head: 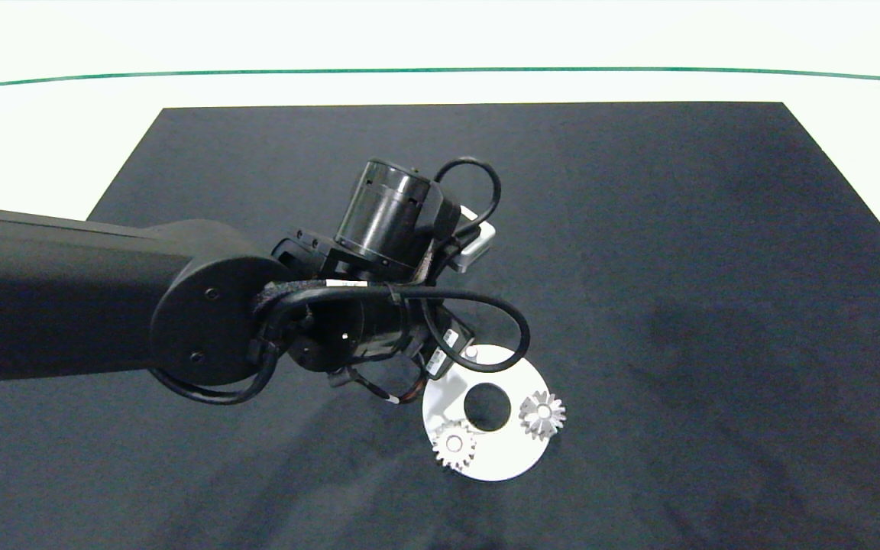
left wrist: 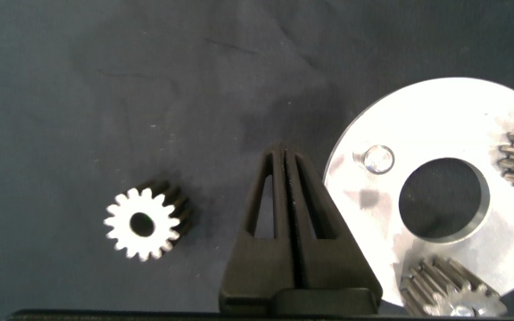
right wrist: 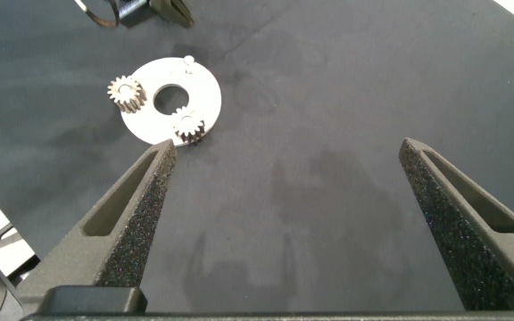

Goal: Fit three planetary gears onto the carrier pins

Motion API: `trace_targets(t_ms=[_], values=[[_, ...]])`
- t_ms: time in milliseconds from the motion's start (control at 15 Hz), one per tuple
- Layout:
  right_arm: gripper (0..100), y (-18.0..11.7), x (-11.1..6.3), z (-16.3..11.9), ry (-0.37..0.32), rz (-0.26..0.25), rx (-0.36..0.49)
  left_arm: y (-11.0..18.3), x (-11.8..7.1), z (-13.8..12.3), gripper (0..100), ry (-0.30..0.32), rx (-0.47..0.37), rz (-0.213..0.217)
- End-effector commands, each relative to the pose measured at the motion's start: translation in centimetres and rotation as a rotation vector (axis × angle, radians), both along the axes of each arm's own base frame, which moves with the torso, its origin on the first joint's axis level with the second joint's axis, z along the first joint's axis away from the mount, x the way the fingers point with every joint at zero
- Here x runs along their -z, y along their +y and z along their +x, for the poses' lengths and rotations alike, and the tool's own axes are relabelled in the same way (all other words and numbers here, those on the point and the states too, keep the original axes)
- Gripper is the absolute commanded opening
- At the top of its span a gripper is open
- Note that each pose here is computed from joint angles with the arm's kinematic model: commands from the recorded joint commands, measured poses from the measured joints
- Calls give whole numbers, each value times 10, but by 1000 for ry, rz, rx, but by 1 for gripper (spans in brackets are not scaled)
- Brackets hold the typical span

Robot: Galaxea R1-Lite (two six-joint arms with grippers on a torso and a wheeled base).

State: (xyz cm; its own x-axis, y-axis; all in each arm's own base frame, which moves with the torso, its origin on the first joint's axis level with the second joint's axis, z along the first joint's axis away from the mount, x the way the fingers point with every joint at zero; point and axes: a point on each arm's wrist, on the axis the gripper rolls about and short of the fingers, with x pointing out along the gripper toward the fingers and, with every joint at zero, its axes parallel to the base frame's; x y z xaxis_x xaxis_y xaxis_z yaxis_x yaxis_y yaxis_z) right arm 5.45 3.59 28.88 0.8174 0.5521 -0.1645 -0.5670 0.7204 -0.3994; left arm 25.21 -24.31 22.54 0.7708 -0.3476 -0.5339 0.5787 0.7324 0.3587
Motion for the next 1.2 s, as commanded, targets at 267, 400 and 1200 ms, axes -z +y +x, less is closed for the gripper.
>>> trace_targets(t_ms=[267, 400, 1200], values=[[100, 0, 1, 0, 3, -8, -2, 24, -15, -4, 100, -26, -44, -22], [100, 0, 1, 0, 4, -8, -2, 29, -13, -1, 100, -21, -60, -18], [100, 0, 2, 0, 3, -10, -2, 58, -10, 25, 100, -16, -180, -14]])
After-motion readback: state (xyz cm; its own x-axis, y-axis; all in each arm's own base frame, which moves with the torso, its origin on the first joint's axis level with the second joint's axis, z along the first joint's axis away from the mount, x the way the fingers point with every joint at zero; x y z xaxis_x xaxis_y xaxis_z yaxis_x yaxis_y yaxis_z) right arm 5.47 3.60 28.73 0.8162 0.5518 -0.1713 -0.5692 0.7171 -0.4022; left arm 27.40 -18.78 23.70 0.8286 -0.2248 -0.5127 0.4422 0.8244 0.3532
